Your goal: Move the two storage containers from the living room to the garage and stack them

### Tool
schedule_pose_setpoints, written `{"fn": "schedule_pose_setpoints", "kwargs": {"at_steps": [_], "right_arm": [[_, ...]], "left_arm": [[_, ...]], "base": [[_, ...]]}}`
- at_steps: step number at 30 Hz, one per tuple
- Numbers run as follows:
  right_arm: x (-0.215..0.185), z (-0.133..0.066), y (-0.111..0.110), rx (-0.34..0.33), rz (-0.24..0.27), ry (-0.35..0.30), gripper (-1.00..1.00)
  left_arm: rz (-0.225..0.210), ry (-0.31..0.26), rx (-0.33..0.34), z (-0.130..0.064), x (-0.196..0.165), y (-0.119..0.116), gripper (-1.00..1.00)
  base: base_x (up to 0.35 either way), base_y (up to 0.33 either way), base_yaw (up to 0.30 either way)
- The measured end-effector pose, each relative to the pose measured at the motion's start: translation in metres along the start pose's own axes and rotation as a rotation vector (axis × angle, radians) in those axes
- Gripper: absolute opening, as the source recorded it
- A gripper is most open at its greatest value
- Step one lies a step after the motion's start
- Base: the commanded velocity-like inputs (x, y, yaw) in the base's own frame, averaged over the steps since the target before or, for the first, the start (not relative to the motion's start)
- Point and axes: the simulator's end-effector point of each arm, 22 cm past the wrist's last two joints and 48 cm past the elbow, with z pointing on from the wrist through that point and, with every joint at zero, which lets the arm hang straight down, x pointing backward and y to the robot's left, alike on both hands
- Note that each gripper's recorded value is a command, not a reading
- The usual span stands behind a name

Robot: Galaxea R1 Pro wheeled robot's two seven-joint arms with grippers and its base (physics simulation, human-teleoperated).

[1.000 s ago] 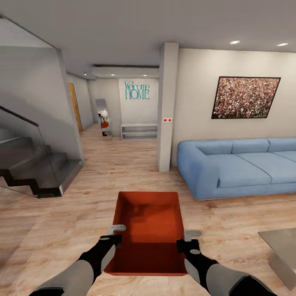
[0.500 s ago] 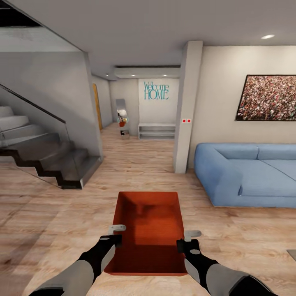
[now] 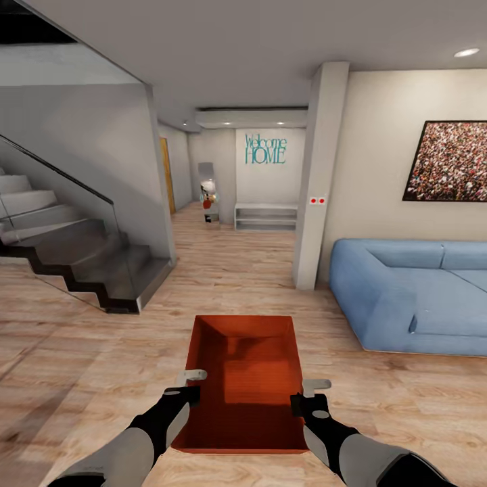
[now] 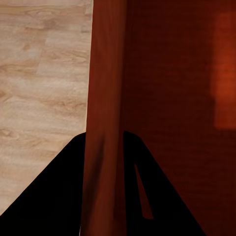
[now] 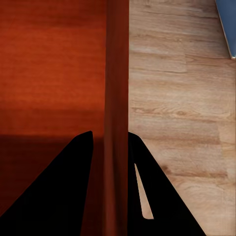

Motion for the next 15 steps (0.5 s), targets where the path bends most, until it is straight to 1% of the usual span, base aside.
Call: {"fn": "schedule_pose_setpoints", "kwargs": {"at_steps": [15], "right_arm": [[0.0, 0.0001, -0.0002, 0.0, 0.0, 0.0, -1.0]], "left_arm": [[0.0, 0.0, -0.001, -0.0001, 0.0001, -0.0002, -1.0]], "base": [[0.322, 0.0, 0.0]]}}
